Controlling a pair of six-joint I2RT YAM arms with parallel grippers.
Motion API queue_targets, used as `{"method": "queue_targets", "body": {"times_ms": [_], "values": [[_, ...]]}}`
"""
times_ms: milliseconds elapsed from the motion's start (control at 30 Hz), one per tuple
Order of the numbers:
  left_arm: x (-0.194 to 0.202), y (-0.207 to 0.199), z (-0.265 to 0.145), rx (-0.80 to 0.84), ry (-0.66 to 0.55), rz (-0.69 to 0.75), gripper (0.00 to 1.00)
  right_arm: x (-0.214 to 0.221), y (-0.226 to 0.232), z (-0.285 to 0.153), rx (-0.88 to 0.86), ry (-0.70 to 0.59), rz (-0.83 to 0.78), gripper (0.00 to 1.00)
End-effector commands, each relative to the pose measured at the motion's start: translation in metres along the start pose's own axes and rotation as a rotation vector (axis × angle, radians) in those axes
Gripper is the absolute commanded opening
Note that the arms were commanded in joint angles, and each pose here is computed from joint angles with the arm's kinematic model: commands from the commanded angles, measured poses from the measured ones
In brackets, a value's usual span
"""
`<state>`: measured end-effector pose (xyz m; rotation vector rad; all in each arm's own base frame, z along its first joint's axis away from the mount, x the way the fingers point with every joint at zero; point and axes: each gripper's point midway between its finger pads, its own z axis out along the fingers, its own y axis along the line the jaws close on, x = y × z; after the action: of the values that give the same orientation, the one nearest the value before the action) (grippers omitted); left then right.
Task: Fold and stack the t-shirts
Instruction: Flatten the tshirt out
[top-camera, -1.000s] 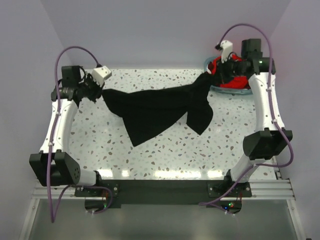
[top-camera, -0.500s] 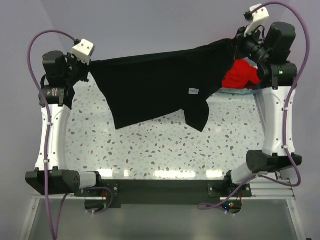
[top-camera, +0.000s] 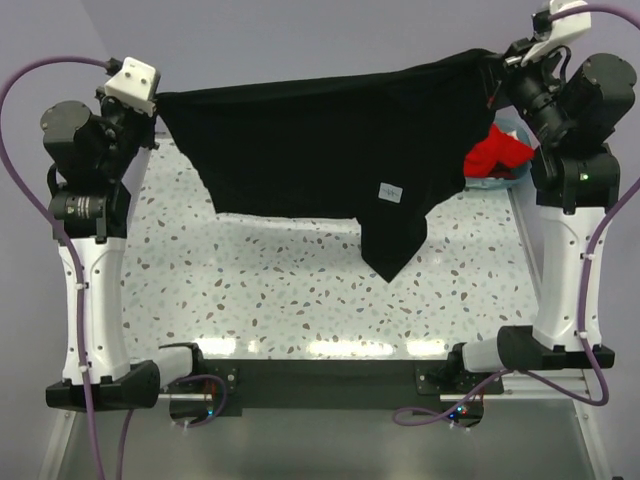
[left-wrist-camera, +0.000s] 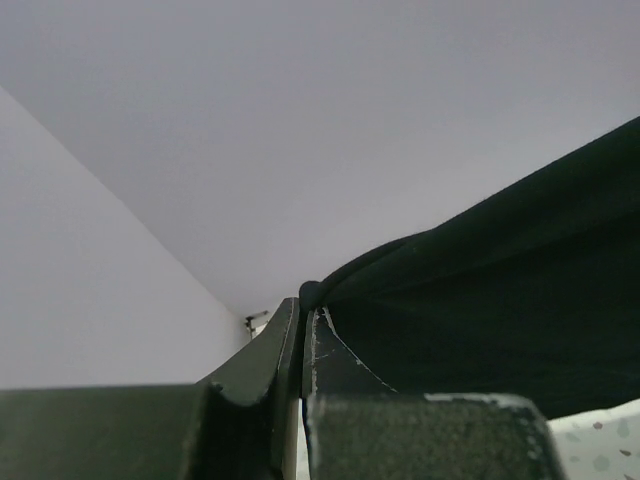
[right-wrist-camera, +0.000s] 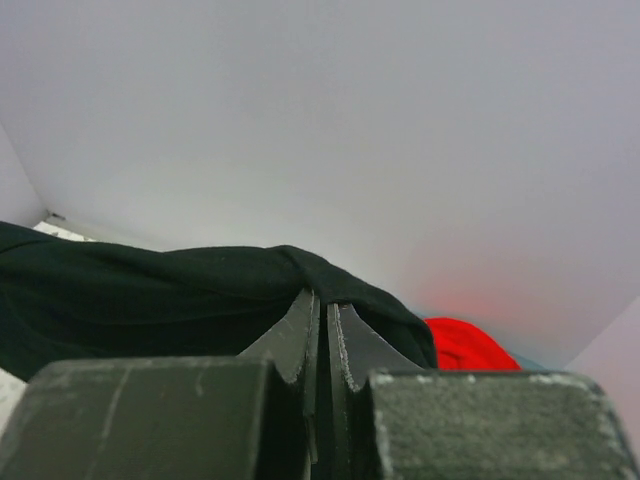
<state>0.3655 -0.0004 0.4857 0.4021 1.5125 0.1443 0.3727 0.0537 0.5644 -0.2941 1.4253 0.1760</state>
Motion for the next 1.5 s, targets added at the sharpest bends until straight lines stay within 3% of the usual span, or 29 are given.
{"method": "queue_targets", "body": {"times_ms": [0,133,267,333,367,400,433,533,700,800,867,900,967,1000,1033,1067,1100,1133,1167,1200,1267,1300,1467], "values": [[-0.03,0.026,-0.013,-0.118,-0.066,0.014,0.0,-0.057,-0.016,-0.011,0.092,-0.189,-0.025,0.0],[-0.008,0.034,0.011,-0.143,-0.011,0.02,0.0,-0.034,-0.022,0.024,0.073,-0.146,0.009,0.0],[0.017,0.041,0.062,-0.139,0.021,0.029,0.0,0.009,-0.03,0.083,0.042,-0.072,0.104,0.0],[0.021,0.049,0.09,-0.154,0.012,0.016,0.0,-0.008,-0.035,0.094,0.046,-0.125,0.131,0.0],[0.015,0.054,0.1,-0.164,-0.016,0.019,0.0,0.013,-0.041,0.119,0.048,-0.098,0.154,0.0],[0.011,0.059,0.109,-0.179,-0.031,0.013,0.0,-0.019,-0.041,0.116,0.044,-0.185,0.153,0.0],[-0.015,0.068,0.112,-0.2,-0.098,-0.004,0.0,-0.023,-0.043,0.122,0.044,-0.209,0.156,0.0],[-0.04,0.085,0.145,-0.229,-0.212,-0.037,0.0,-0.06,-0.05,0.127,0.056,-0.367,0.142,0.0],[-0.128,0.122,0.126,-0.365,-0.498,-0.044,0.0,-0.127,-0.047,0.103,0.079,-0.644,0.095,0.0],[-0.157,0.134,0.1,-0.43,-0.617,0.002,0.0,-0.15,-0.047,0.088,0.096,-0.737,0.056,0.0],[-0.151,0.132,0.099,-0.429,-0.611,0.028,0.0,-0.145,-0.043,0.092,0.08,-0.722,0.037,0.0],[-0.144,0.129,0.103,-0.41,-0.587,0.047,0.0,-0.123,-0.045,0.106,0.076,-0.657,0.048,0.0],[-0.111,0.118,0.114,-0.357,-0.496,0.057,0.0,-0.102,-0.032,0.114,0.007,-0.581,0.041,0.0],[-0.098,0.106,0.118,-0.302,-0.47,0.097,0.0,-0.055,-0.033,0.135,-0.008,-0.466,0.057,0.0],[-0.054,0.088,0.124,-0.248,-0.384,0.11,0.0,-0.032,-0.029,0.142,-0.024,-0.409,0.07,0.0],[-0.035,0.076,0.125,-0.214,-0.357,0.127,0.0,-0.021,-0.024,0.138,-0.041,-0.369,0.075,0.0],[0.025,0.049,0.136,-0.122,-0.248,0.149,0.0,0.041,-0.017,0.15,-0.078,-0.212,0.095,0.0],[0.039,0.037,0.126,-0.085,-0.214,0.17,0.0,0.066,-0.012,0.149,-0.1,-0.141,0.098,0.0],[0.063,0.024,0.123,-0.049,-0.168,0.182,0.0,0.107,-0.006,0.144,-0.113,-0.041,0.113,0.0],[0.115,0.002,0.119,0.015,-0.072,0.176,0.0,0.14,0.003,0.135,-0.147,0.065,0.11,0.0],[0.155,-0.022,0.101,0.095,0.025,0.2,0.0,0.207,0.012,0.115,-0.172,0.234,0.106,0.0],[0.196,-0.04,0.09,0.145,0.108,0.196,0.0,0.22,0.017,0.097,-0.184,0.296,0.085,0.0],[0.299,-0.087,0.038,0.335,0.408,0.211,0.0,0.319,0.039,0.034,-0.266,0.637,0.089,0.0]]}}
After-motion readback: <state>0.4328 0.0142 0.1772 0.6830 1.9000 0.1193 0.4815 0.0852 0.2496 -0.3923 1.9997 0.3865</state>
